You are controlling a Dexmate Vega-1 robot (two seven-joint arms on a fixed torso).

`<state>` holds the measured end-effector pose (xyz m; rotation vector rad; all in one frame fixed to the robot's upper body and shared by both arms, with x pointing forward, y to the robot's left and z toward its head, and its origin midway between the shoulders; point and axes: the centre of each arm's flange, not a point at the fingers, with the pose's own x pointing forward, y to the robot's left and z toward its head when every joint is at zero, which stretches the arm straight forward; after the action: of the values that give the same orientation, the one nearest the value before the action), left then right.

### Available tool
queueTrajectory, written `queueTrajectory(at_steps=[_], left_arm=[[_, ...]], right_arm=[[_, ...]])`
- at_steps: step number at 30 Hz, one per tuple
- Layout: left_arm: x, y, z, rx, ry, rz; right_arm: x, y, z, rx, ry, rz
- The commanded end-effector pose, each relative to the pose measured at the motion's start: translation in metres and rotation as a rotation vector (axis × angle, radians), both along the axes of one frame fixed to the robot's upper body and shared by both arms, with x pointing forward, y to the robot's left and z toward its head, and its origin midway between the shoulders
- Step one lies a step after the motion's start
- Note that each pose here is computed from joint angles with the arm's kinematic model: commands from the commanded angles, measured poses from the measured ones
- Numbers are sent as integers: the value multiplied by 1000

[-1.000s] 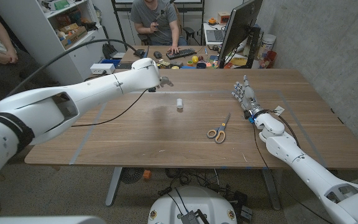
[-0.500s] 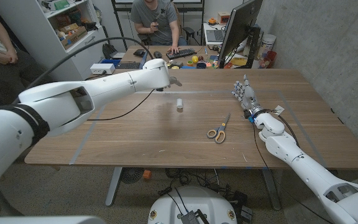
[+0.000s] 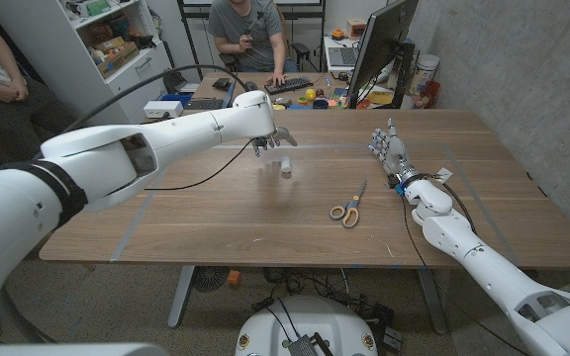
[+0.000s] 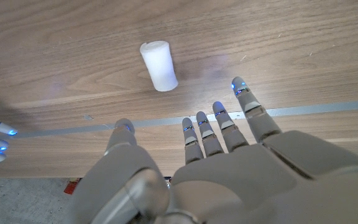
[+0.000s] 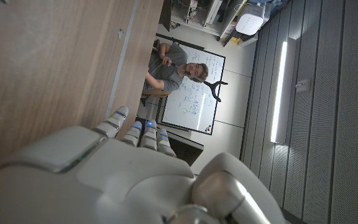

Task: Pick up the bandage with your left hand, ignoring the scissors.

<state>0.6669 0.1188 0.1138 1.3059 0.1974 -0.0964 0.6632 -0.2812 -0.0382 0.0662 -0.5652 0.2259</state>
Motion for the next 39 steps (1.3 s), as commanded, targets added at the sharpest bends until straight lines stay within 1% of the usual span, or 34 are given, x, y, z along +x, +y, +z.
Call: queueTrajectory(at_steps=[1,4,6,9,14,17,22,26,33,39], left_arm=[[0,-8,-2,18,26,-11],[2,-8,-3,12,33,-16],[7,-11,-6,36,38,-4],[14,-13,-8,42,52,-4],[25,-18,-9,79,84,20],[27,-24,-7,123,66,27],[25,-36,-6,186,12,21],[20,-41,-4,208,-33,19],[12,-46,2,211,-63,22],[6,-47,3,209,-63,24]], right_arm=[[1,4,0,-1,1,7],[1,3,1,3,2,7],[2,2,1,10,7,8],[2,0,2,24,17,9],[2,0,4,37,13,14],[3,0,4,38,14,14],[5,0,3,40,19,8],[6,0,4,45,15,11],[5,2,5,48,11,15],[4,0,5,49,11,10]])
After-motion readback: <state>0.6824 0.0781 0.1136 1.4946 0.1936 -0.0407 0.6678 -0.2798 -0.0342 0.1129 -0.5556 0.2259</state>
